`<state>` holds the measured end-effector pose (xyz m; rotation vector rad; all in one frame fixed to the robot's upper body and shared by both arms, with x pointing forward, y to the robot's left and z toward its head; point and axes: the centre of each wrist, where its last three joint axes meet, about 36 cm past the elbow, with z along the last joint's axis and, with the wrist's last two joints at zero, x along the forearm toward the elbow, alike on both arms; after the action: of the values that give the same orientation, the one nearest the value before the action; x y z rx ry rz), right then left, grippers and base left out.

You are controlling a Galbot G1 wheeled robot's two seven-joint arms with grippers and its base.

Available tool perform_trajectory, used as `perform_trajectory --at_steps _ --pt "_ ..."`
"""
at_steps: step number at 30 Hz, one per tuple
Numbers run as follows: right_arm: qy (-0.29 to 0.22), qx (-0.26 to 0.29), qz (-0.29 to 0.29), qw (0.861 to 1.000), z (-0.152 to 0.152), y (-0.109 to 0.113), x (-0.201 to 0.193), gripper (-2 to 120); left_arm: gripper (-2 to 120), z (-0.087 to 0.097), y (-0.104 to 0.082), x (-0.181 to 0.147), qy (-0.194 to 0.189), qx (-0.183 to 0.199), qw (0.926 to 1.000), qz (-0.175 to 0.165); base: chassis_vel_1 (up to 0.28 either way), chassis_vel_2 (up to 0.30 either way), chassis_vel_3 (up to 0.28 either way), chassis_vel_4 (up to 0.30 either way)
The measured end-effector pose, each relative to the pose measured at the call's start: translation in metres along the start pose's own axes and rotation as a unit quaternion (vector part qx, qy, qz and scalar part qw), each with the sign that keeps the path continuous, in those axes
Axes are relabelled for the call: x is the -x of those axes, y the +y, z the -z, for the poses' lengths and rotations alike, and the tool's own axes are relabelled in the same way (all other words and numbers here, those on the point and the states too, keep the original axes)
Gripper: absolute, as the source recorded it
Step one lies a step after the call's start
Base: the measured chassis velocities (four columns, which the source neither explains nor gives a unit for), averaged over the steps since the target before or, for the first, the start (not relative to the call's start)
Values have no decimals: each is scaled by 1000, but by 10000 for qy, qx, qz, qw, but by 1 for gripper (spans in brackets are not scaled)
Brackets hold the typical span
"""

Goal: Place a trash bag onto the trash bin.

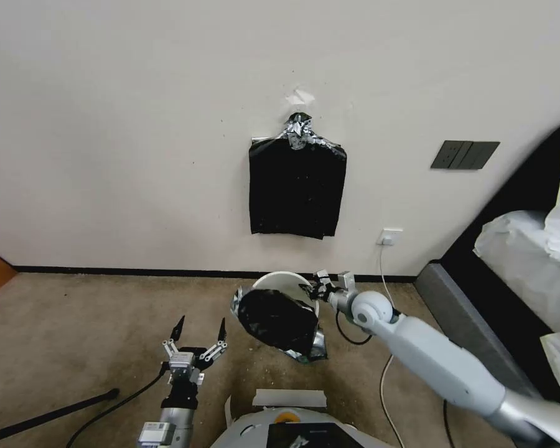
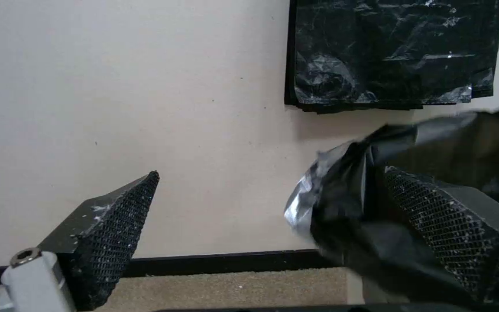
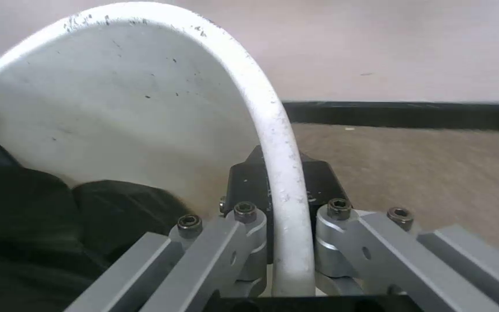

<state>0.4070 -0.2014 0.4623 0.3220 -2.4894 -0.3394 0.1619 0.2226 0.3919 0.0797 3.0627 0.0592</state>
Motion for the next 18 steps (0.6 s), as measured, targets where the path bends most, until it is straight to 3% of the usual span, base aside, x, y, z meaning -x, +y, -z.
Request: perform_trajectory --at_steps 9,13,18 --pt "-288 746 -758 9939 -26 27 -21 3 100 2 2 5 -38 18 10000 -41 0 0 0 0" --pt "-334 1014 -1039 9888 -64 39 -22 3 100 4 4 6 -40 23 10000 -62 0 0 0 0" --pt "-247 1133 -1118 9869 -87 46 -18 3 100 6 8 7 -41 54 10000 -62 0 0 0 0"
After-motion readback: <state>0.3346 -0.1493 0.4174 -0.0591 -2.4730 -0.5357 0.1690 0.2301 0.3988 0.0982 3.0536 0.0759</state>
